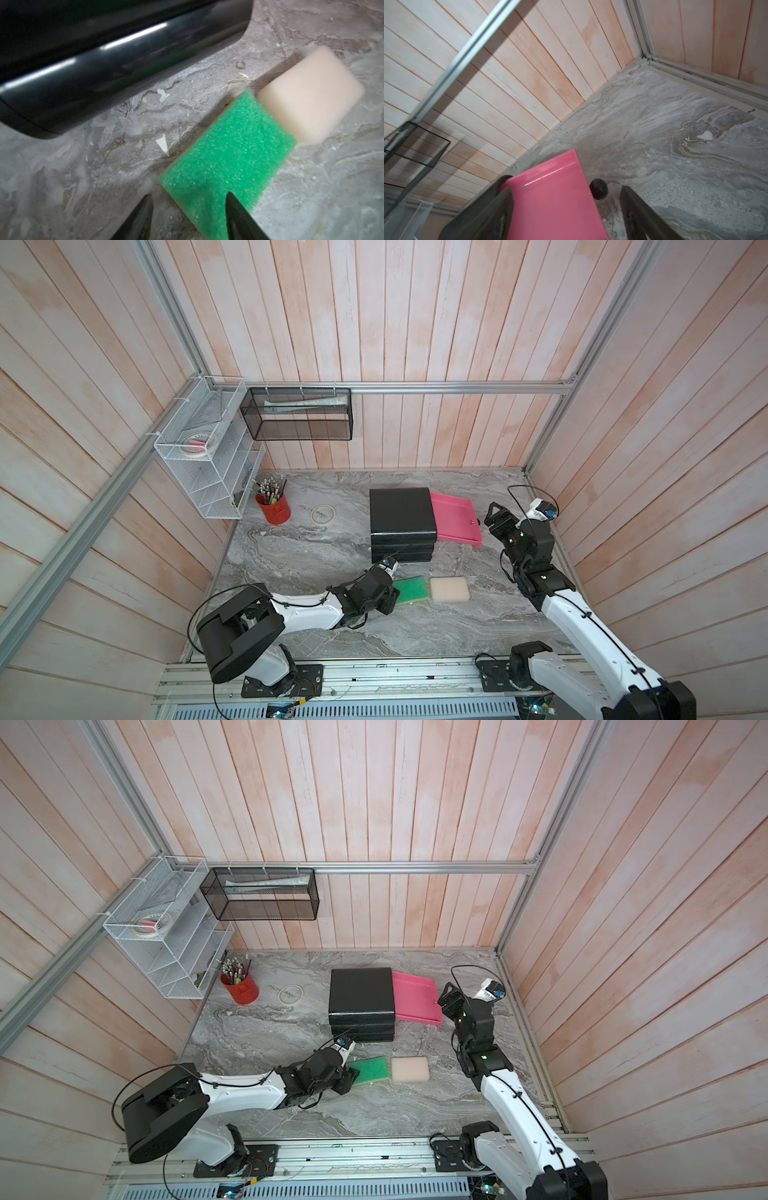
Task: Take the sponge out of the drawer
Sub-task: Place the sponge at the center of the board, then close the drawer of the storage box.
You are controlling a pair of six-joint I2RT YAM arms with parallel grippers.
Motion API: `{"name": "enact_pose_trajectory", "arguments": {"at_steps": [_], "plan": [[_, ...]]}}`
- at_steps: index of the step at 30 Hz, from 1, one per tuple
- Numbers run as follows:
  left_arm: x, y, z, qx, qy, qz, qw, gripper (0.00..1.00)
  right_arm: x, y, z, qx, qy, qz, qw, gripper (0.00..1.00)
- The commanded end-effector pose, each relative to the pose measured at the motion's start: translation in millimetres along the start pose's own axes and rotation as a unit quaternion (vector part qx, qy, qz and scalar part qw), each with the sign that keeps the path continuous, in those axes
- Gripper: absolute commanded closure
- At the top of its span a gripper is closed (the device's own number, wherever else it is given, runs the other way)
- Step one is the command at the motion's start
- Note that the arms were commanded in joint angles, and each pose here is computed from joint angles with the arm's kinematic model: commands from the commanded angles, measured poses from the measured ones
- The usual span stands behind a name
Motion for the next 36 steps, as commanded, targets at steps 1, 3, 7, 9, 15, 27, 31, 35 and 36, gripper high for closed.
{"name": "enact_pose_trajectory", "arguments": {"at_steps": [1,3,7,9,15,27,31,35,36], "plan": [[15,1,-9,-0.007,-0.032,-0.006,0.999,0.28,-18,-10,0,0.012,0.033,0.010,0.999,0.17],[26,1,-16,-0.002,-0.059,0.000,0.998,0.27,-34,-28,1,0.001,0.046,0.039,0.998,0.17],[61,1,-40,0.005,-0.146,0.018,0.989,0.23,-55,-60,-7,-0.005,0.036,0.090,0.995,0.17],[86,6,-55,0.010,-0.200,0.011,0.980,0.19,-68,-70,-7,-0.002,0.055,0.102,0.993,0.17],[148,48,-82,0.066,-0.323,-0.059,0.942,0.08,-100,-88,25,-0.004,0.139,0.097,0.986,0.24],[103,108,-112,0.108,-0.309,-0.055,0.943,0.00,-125,-64,79,0.009,0.230,0.038,0.973,0.29],[88,110,-113,0.108,-0.308,-0.008,0.945,0.00,-116,-51,80,-0.008,0.235,0.000,0.972,0.30],[83,107,-115,0.097,-0.311,0.021,0.945,0.00,-102,-30,73,-0.015,0.226,-0.043,0.973,0.30],[83,105,-116,0.094,-0.313,0.029,0.945,0.00,-100,-26,74,-0.015,0.228,-0.049,0.972,0.30]]}}
Point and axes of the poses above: each gripper's point midway between its finger pads, its own x axis back along the fingers, its own y axis along the line the jaws close on, z = x × y, the point moved 6 cm from there along x, back along the fingers, and after that the axes turned 13 degrees about -x, right-handed, at the moved point
